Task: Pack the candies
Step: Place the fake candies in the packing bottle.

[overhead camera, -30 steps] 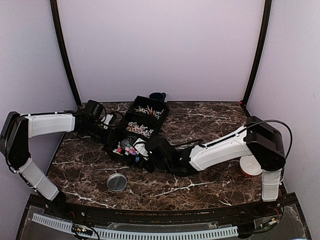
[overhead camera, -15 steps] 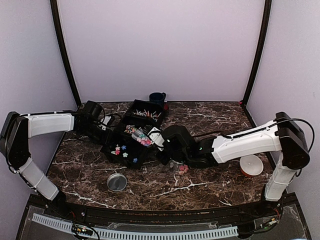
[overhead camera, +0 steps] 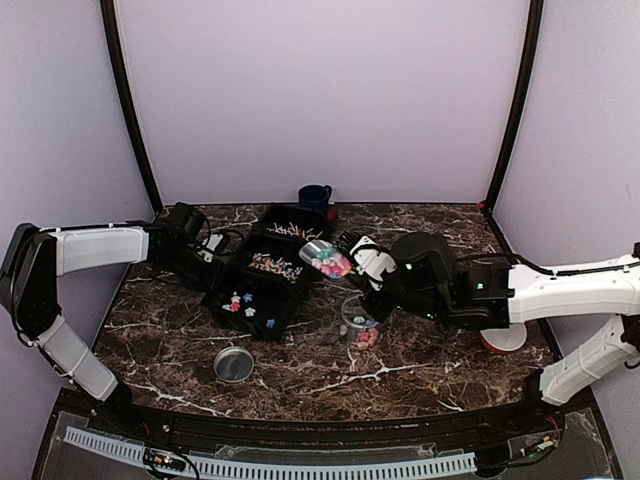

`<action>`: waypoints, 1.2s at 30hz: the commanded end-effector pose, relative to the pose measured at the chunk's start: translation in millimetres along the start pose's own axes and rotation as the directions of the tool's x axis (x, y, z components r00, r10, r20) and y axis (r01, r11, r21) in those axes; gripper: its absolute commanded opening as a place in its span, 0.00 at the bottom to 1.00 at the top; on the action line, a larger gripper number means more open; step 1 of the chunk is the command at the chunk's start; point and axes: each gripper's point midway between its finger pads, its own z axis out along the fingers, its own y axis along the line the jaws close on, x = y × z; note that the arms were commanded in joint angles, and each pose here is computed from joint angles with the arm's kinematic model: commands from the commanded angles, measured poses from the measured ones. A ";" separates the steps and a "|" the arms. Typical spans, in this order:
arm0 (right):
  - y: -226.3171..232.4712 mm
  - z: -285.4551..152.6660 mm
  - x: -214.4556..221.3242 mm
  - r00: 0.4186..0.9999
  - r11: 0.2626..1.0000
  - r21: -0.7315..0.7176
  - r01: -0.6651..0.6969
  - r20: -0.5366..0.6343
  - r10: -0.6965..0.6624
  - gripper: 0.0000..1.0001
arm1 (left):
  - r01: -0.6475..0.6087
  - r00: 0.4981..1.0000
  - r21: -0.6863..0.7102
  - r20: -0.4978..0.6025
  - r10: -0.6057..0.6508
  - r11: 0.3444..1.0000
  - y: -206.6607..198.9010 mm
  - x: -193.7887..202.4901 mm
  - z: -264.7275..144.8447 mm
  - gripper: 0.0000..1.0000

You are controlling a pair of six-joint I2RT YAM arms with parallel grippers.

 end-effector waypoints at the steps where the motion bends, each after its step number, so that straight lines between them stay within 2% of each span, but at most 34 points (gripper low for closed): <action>1: -15.2 -25.8 12.1 0.999 1.000 0.027 -0.016 -0.048 0.017 0.00 | -0.079 0.977 0.098 0.204 0.057 0.992 -29.5 -56.0 -31.9 0.00; 9: -33.4 -69.5 30.0 0.990 0.998 0.040 -0.057 -0.127 0.062 0.00 | -0.080 0.977 0.100 0.207 0.058 0.992 -30.3 -56.1 -33.6 0.00; 16: -34.7 -90.0 51.9 0.971 0.995 0.024 -0.093 -0.217 0.096 0.00 | -0.081 0.977 0.100 0.207 0.059 0.992 -30.0 -56.0 -34.0 0.00; 36: -11.6 -94.6 75.2 0.919 0.985 -0.058 -0.163 -0.372 0.130 0.00 | -0.082 0.976 0.095 0.208 0.061 0.992 -29.7 -56.2 -34.7 0.00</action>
